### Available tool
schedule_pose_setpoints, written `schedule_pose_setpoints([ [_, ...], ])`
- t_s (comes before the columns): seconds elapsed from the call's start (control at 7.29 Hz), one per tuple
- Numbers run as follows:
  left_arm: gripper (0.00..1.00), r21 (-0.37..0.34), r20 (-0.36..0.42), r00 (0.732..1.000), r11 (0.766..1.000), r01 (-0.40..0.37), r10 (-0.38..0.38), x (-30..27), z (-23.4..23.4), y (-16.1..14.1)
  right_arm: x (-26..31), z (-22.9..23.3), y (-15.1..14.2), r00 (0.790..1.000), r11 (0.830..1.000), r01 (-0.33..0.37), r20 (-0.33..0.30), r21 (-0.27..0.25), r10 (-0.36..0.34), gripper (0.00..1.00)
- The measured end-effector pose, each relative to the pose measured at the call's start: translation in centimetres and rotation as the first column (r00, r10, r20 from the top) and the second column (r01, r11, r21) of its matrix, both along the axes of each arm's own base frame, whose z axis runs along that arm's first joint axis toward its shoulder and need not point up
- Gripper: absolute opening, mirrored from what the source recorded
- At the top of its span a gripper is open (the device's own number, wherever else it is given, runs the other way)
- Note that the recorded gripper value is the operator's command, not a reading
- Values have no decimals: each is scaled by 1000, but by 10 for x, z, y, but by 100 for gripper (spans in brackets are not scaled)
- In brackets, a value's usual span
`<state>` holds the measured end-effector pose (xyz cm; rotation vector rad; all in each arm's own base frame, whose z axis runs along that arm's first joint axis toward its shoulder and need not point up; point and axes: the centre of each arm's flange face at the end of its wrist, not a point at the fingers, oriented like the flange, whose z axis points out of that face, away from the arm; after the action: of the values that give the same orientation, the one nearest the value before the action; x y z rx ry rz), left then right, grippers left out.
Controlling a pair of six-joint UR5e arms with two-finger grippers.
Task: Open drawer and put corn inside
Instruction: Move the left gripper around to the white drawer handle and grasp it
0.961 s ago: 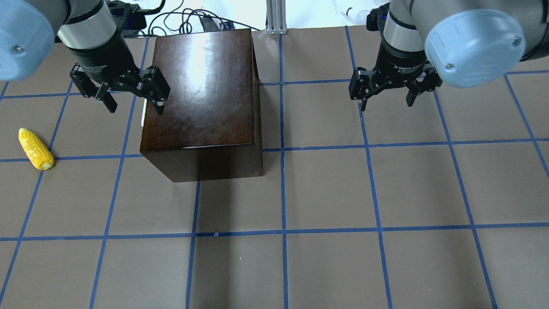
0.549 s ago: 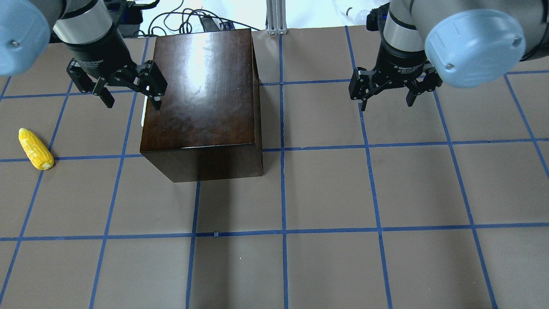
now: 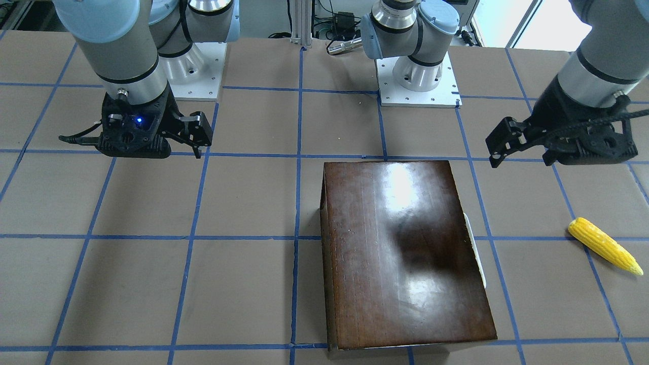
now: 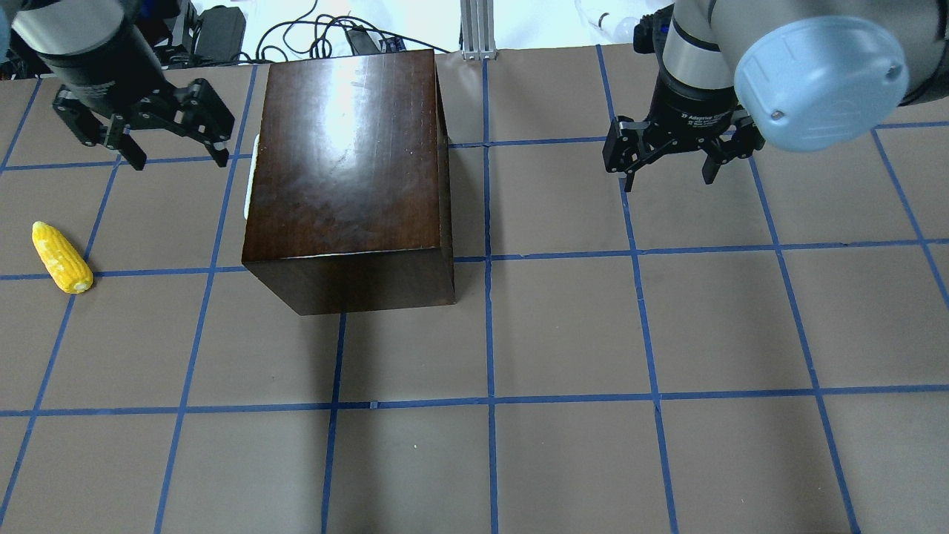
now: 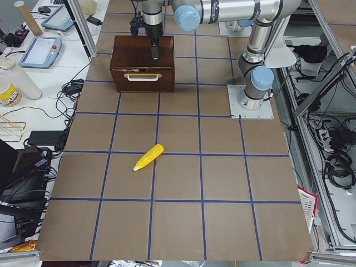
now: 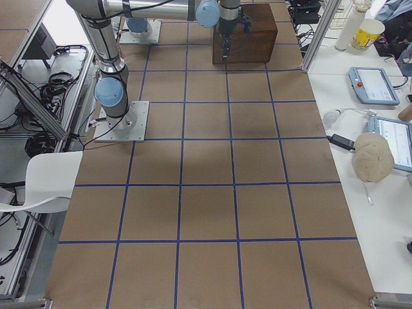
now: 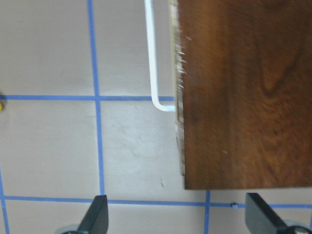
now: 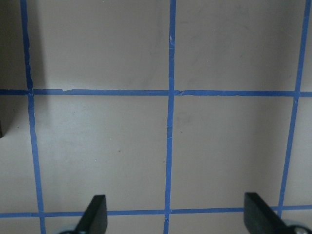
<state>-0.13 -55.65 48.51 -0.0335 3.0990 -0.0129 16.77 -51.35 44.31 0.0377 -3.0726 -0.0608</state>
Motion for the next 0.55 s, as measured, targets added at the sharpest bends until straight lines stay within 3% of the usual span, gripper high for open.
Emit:
schedule_pose_setpoints([
  [0.55, 100, -27, -81, 990, 993, 113, -114, 92, -63, -42, 0, 0, 0, 1000, 1000, 0, 0, -1, 0, 100],
])
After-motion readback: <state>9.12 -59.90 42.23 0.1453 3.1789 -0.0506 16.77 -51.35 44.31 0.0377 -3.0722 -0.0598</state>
